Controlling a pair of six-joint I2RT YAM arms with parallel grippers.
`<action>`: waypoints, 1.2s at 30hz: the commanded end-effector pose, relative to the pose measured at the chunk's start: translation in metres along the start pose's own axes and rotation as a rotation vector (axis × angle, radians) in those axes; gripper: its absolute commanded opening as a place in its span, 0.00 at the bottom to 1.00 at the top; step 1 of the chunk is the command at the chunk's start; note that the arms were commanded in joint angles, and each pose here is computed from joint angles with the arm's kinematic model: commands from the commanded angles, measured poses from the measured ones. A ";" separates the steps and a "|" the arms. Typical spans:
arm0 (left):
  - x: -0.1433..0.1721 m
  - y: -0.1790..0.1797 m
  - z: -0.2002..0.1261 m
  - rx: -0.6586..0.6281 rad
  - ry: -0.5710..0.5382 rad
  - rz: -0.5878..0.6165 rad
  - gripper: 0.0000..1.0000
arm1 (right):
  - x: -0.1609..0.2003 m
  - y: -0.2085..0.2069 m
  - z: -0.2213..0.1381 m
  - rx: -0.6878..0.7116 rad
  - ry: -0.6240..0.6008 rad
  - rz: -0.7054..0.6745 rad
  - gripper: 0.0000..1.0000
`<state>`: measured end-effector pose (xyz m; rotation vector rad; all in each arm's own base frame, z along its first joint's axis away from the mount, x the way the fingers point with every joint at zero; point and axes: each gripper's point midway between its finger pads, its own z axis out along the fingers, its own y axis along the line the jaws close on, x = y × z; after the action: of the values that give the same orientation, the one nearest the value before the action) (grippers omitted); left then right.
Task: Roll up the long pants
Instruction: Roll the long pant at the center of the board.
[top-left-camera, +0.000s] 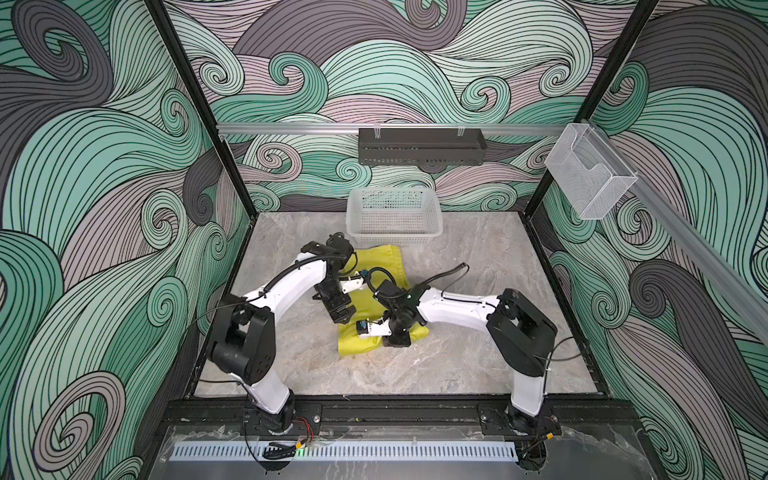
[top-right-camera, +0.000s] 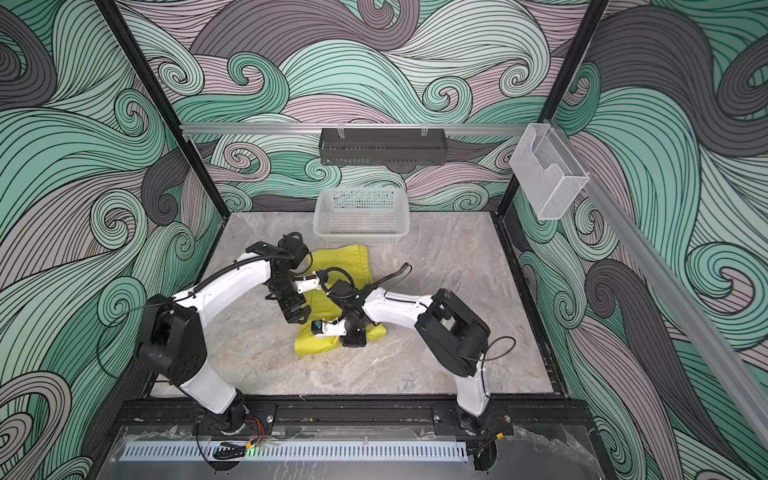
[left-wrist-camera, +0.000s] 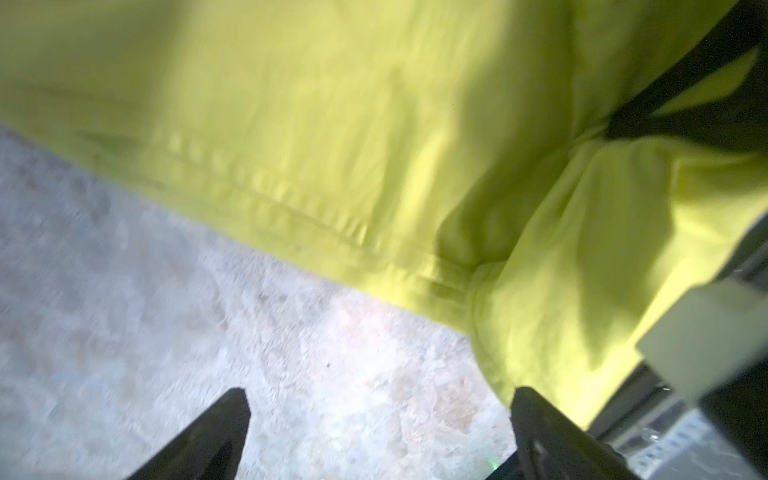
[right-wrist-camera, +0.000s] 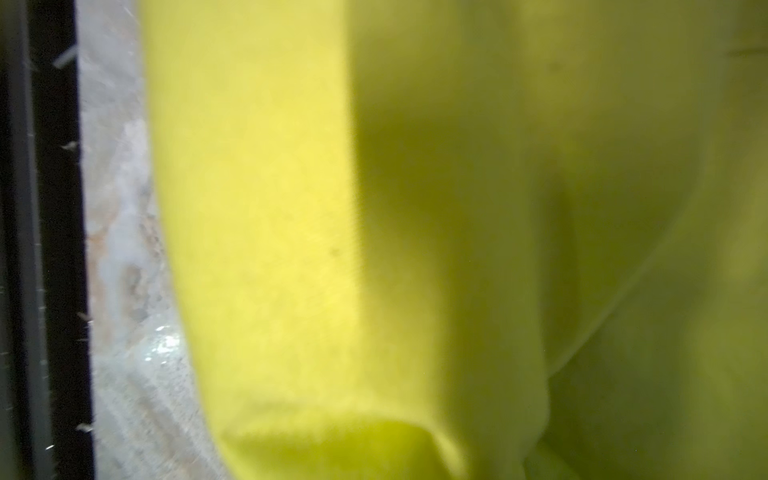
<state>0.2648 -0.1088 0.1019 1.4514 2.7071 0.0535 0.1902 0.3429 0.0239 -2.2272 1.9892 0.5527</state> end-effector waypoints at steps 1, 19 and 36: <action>0.014 0.024 -0.018 -0.234 -0.018 -0.038 0.99 | 0.018 0.059 -0.003 -0.415 0.094 0.173 0.00; -0.003 -0.143 0.008 -0.296 -0.126 0.693 0.98 | -0.015 0.045 -0.038 -0.934 -0.047 0.572 0.00; -0.069 -0.128 0.020 -0.766 -0.246 0.521 0.99 | -0.009 0.045 -0.015 -1.003 -0.011 0.582 0.00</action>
<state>0.1758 -0.2136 0.0525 1.9560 1.7828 0.7711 0.1645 0.3467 0.0324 -1.9781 2.5517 1.8115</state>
